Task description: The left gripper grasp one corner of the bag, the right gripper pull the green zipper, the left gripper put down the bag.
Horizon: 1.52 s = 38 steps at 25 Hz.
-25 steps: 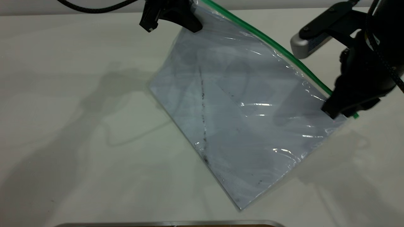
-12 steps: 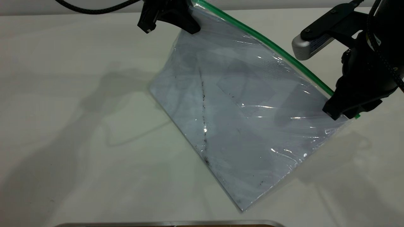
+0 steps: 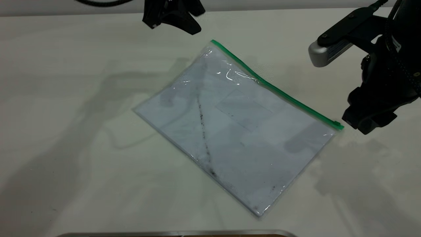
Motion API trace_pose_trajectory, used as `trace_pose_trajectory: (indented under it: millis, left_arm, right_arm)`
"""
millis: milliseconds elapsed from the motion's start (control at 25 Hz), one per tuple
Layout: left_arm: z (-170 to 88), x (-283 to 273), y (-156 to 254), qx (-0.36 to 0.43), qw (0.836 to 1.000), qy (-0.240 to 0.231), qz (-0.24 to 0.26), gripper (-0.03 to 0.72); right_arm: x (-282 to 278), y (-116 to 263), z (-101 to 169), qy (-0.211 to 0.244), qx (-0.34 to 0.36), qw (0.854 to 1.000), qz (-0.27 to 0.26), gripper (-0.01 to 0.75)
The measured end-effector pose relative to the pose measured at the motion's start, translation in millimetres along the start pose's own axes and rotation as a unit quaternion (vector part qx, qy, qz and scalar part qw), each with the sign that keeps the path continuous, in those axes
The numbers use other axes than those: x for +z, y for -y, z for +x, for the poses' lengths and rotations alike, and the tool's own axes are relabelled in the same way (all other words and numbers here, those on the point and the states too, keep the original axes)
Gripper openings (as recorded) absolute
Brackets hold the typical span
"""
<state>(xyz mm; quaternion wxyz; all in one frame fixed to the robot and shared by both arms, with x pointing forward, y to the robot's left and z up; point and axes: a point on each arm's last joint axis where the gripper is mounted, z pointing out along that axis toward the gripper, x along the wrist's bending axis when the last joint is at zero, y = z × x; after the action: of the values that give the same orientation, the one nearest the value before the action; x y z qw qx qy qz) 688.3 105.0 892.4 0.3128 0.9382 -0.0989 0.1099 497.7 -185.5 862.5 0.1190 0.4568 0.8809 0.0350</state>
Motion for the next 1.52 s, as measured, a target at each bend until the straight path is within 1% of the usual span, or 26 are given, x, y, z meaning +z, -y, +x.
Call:
trace_pose_trajectory:
  millis: [80, 200, 320, 400, 520, 600, 680, 800, 960, 1120, 1200, 1280, 1320, 1360, 1440, 1520]
  left_arm:
    - [6, -6, -3, -0.035, 0.999, -0.030, 0.007, 0.541]
    - [16, -29, -17, -0.108, 0.991, -0.073, 0.003, 0.556]
    - [21, -65, -38, -0.161, 0.982, -0.097, 0.004, 0.561]
    - [20, -91, -52, -0.190, 0.976, -0.104, 0.014, 0.561]
    - [15, -129, -68, -0.233, 0.964, -0.119, 0.047, 0.563]
    - [11, -158, -77, -0.264, 0.951, -0.144, 0.072, 0.563]
    - [7, -186, -84, -0.285, 0.935, -0.185, 0.099, 0.563]
    - [-1, -231, -97, -0.328, 0.902, -0.254, 0.120, 0.563]
    - [-24, -290, -115, -0.376, 0.855, -0.331, 0.134, 0.563]
    - [-51, -340, -128, -0.413, 0.810, -0.391, 0.140, 0.563]
    - [-66, -359, -132, -0.443, 0.784, -0.412, 0.140, 0.563]
    - [-82, -372, -134, -0.477, 0.762, -0.412, 0.150, 0.563]
    - [-90, -378, -135, -0.493, 0.753, -0.405, 0.159, 0.563]
    - [-96, -383, -136, -0.501, 0.748, -0.405, 0.159, 0.563]
    - [-103, -391, -140, -0.501, 0.744, -0.416, 0.150, 0.563]
    - [-109, -396, -142, -0.500, 0.744, -0.419, 0.144, 0.563]
  right_arm:
    - [-1, -3, -1, 0.001, 0.001, 1.000, -0.005, 0.485]
    - [-8, -21, -6, 0.010, 0.006, 1.000, -0.022, 0.484]
    - [-26, -42, -14, 0.025, 0.012, 0.998, -0.050, 0.482]
    - [-47, -59, -22, 0.039, 0.013, 0.995, -0.088, 0.479]
    - [-93, -80, -33, 0.058, 0.021, 0.984, -0.165, 0.479]
    - [-129, -86, -41, 0.073, 0.025, 0.974, -0.211, 0.479]
    - [-170, -83, -48, 0.090, 0.032, 0.963, -0.251, 0.479]
    - [-230, -64, -56, 0.109, 0.041, 0.950, -0.289, 0.479]
    - [-290, -23, -57, 0.114, 0.040, 0.937, -0.327, 0.479]
    - [-338, 26, -49, 0.087, 0.036, 0.918, -0.385, 0.479]
    - [-350, 52, -42, 0.068, 0.024, 0.917, -0.392, 0.479]
    - [-352, 74, -35, 0.050, 0.010, 0.919, -0.390, 0.479]
    - [-350, 84, -30, 0.037, 0.002, 0.923, -0.384, 0.479]
    - [-349, 94, -27, 0.030, -0.005, 0.922, -0.386, 0.479]
    - [-343, 109, -19, 0.007, -0.013, 0.921, -0.389, 0.479]
    - [-339, 125, -12, -0.010, -0.014, 0.916, -0.400, 0.479]
